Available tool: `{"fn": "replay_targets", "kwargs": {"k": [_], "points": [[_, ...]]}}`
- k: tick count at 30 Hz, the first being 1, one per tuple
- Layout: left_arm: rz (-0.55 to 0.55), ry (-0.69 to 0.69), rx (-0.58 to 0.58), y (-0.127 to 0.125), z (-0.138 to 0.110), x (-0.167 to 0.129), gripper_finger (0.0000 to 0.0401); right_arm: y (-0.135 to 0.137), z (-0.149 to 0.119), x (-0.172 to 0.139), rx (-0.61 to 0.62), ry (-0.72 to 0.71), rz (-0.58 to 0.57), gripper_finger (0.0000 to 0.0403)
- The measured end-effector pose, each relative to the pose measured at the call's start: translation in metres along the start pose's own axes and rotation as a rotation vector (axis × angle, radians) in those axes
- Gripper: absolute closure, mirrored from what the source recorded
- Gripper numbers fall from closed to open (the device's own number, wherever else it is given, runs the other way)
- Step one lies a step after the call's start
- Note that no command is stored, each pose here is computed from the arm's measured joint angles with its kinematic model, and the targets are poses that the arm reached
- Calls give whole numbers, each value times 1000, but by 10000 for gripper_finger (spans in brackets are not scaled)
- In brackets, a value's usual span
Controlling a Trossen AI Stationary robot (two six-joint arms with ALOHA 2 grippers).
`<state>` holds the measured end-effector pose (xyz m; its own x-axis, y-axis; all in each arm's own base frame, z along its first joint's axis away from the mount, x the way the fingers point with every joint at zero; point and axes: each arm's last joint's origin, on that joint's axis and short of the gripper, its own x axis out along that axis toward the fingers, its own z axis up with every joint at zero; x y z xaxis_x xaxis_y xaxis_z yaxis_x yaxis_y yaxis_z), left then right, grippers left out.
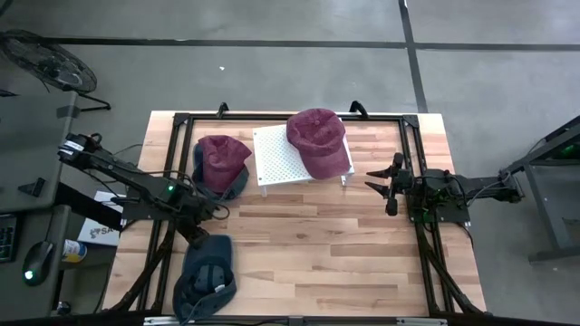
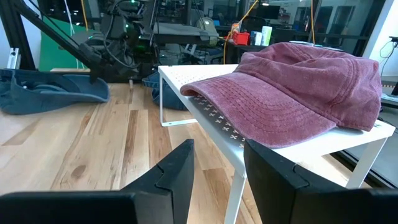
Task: Pick & Place hat
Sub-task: Put the bottom blue cap on the shelf
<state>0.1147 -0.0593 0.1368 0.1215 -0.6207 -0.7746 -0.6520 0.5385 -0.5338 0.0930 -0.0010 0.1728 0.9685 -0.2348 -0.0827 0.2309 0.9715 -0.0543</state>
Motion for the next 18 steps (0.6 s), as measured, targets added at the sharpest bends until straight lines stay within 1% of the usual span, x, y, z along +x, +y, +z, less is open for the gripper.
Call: {"fn": "replay_targets", "kwargs": {"k": [4,11,14,18], "points": [[0,4,4,0,0,0,299,0,0,0,0,0,0,269],[-18,20,68,-2,0,0,385,0,0,0,0,0,0,269],[-43,13,110,-4,0,0,387,0,0,0,0,0,0,269],[-138,-37,197,-15,4,-1,390,0,0,0,0,0,0,269]]}}
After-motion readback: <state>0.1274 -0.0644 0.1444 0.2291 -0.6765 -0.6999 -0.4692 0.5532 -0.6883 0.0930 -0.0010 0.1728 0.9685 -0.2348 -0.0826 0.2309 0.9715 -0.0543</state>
